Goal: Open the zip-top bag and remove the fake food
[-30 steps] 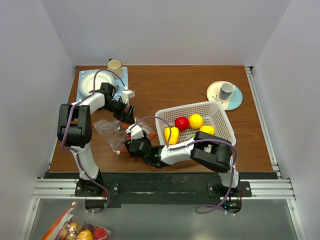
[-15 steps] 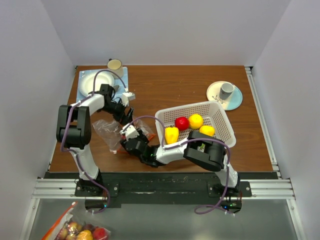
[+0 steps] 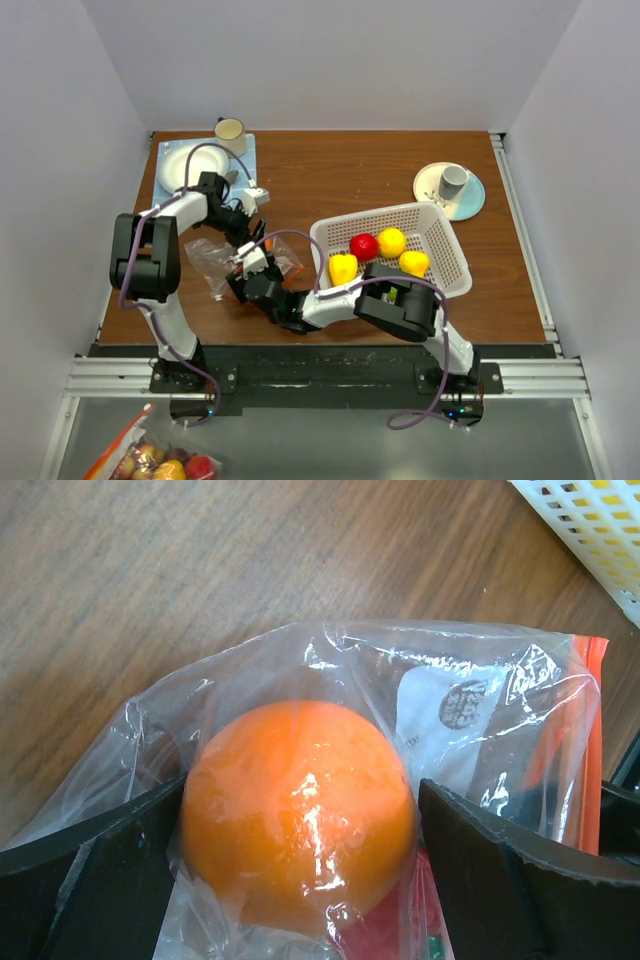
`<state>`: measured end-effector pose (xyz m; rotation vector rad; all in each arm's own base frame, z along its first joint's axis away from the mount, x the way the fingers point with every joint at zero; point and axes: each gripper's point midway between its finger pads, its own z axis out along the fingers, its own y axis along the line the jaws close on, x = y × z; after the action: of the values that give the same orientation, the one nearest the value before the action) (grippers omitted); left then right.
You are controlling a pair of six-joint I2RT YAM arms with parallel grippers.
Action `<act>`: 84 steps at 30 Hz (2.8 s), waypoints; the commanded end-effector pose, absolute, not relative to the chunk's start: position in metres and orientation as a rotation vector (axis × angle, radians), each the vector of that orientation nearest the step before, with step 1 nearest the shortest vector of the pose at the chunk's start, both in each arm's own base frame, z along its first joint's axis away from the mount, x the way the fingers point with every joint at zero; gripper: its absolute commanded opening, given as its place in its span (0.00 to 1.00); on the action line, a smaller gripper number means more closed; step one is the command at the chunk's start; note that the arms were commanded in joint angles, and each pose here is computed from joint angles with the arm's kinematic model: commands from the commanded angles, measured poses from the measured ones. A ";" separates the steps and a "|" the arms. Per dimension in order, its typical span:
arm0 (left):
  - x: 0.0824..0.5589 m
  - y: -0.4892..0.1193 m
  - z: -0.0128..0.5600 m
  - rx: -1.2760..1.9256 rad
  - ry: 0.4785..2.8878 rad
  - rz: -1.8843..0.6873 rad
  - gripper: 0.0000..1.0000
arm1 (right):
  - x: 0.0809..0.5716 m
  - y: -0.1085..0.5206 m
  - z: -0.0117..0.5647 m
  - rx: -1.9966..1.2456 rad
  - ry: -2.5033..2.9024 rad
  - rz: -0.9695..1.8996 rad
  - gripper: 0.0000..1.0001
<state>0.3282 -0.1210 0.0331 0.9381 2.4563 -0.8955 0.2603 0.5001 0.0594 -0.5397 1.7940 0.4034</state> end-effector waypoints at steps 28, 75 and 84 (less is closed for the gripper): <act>0.283 -0.106 0.039 0.859 2.704 -0.970 1.00 | 0.256 0.291 0.191 -0.174 1.835 0.170 0.00; 0.331 -0.064 0.076 0.690 2.533 -0.751 1.00 | 0.143 0.482 0.100 -0.712 1.882 0.484 0.00; 0.341 -0.057 0.062 0.685 2.559 -0.588 1.00 | 0.187 0.484 0.082 -0.632 1.940 0.487 0.08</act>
<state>0.3270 -0.0603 0.0585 0.6883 2.5971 -0.6902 0.1576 0.4723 0.0612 -0.7466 1.9509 0.4032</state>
